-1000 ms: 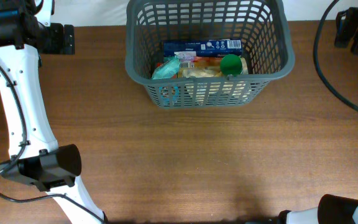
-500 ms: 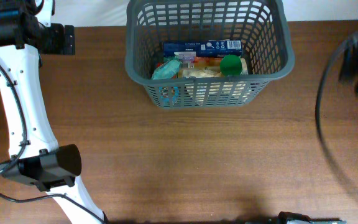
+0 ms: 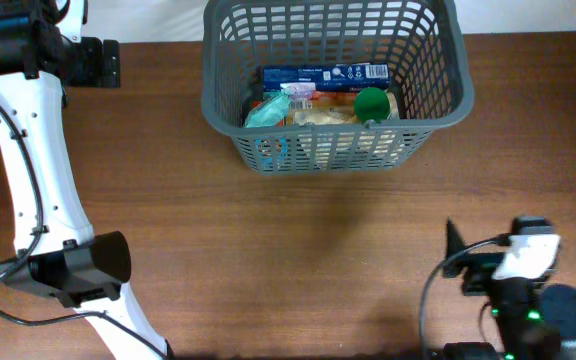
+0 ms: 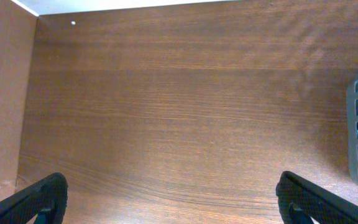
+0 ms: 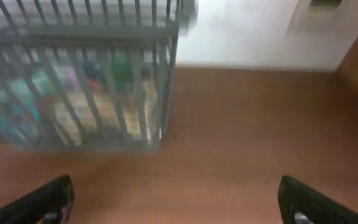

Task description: Pack container

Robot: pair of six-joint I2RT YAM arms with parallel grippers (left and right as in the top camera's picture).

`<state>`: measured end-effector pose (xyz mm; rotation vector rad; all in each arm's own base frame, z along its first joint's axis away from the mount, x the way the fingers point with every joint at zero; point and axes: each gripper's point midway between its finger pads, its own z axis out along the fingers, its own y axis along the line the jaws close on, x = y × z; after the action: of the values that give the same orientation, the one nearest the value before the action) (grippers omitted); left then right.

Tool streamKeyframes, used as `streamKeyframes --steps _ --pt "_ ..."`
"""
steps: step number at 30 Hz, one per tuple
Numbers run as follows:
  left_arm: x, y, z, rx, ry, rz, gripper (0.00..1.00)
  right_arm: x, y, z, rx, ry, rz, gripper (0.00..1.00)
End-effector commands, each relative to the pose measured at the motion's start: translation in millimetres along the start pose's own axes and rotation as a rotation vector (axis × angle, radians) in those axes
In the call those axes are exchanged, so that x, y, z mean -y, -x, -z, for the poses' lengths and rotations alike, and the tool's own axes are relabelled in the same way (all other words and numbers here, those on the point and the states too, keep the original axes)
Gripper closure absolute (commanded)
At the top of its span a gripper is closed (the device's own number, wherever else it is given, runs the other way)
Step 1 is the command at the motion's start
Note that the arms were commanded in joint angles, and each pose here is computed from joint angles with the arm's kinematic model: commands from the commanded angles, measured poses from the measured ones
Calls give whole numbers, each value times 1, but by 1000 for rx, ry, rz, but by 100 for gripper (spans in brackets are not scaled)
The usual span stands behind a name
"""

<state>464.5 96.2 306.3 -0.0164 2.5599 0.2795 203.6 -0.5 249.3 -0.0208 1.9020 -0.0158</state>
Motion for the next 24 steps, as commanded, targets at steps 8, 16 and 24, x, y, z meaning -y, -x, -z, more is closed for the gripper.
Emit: streamKeyframes --steps 8,16,24 --pt "-2 0 3 2 9 14 1 -5 -105 -46 -78 15 -5 1" --pt "-2 0 3 2 9 14 1 -6 -126 -51 -98 16 -4 1" --pt "-2 -1 3 2 9 14 1 -6 -135 -54 -118 16 -5 1"
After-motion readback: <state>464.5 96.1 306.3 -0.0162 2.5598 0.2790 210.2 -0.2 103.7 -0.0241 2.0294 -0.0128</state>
